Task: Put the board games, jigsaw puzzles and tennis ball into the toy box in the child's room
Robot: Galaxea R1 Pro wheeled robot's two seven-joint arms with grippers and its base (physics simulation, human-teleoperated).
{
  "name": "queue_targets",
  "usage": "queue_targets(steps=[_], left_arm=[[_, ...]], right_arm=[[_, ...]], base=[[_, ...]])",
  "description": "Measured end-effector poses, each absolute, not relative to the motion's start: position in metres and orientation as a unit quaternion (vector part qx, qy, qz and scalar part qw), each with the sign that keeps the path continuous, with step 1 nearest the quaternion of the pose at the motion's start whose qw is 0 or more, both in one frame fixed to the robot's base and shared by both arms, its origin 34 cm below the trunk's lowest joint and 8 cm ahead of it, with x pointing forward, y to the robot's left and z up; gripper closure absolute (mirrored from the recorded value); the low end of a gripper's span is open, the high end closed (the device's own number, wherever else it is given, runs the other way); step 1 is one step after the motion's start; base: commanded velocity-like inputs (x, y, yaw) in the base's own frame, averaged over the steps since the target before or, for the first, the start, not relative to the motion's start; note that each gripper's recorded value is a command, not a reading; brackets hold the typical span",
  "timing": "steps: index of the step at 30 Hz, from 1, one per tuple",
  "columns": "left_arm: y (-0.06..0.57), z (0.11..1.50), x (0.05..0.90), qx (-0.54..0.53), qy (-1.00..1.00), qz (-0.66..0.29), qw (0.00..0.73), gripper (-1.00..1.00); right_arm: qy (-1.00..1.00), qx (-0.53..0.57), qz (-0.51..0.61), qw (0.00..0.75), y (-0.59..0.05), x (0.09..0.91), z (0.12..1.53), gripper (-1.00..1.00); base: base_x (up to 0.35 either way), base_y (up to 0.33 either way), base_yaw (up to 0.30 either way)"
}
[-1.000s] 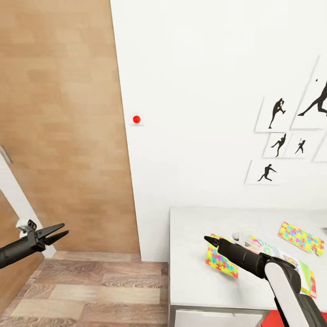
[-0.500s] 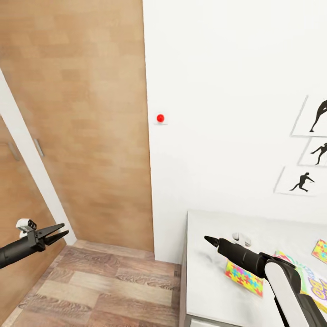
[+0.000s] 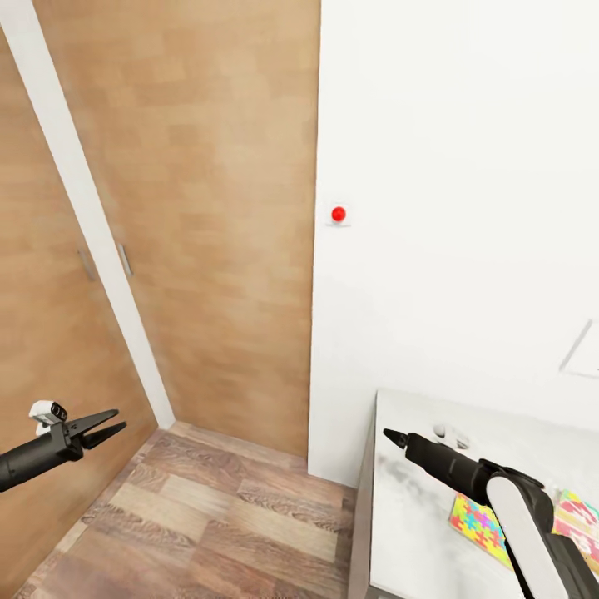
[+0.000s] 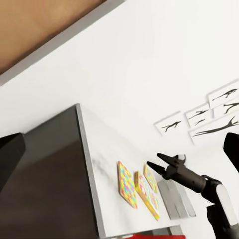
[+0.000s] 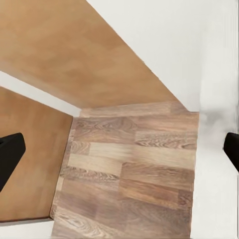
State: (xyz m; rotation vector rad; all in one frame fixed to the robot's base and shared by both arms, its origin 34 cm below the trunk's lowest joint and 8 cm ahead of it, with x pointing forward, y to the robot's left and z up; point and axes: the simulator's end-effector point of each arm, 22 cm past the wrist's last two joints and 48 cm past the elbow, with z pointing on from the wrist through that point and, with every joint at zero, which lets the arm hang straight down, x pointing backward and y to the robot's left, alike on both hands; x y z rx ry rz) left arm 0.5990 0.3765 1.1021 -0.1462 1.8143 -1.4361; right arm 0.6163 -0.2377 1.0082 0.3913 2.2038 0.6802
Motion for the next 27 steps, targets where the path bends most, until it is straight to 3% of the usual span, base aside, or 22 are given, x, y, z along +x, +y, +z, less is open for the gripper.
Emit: queue_targets(steps=[8,14,20,27], left_arm=[[0.3765,1.0997,0.5996,-0.059,0.718,-0.568,0.398,-1.0],[0.3764,1.0992,0.5997,-0.059,0.718,-0.568,0.398,-1.0],[0.3767,1.0993,0.5997,-0.059,0.718,-0.568,0.398,-1.0],[0.3762,1.0992,0.5998,-0.059,0.718,-0.568,0.397,-1.0]], right_arm=[[0.871,0.164,0.255,0.386,-0.2418,0.6172,1.0027,-1.0],[0.872,0.164,0.255,0.385,-0.2418,0.617,1.0021,-1.0],[0.872,0.164,0.256,0.384,-0.2414,0.6169,1.0021,-1.0],[0.871,0.164,0.257,0.385,-0.2408,0.617,1.0025,-1.0]], base=[[-0.045,0.0,0.261],[-0.013,0.0,0.06],[-0.002,0.0,-0.034],[0.0,0.0,-0.237]])
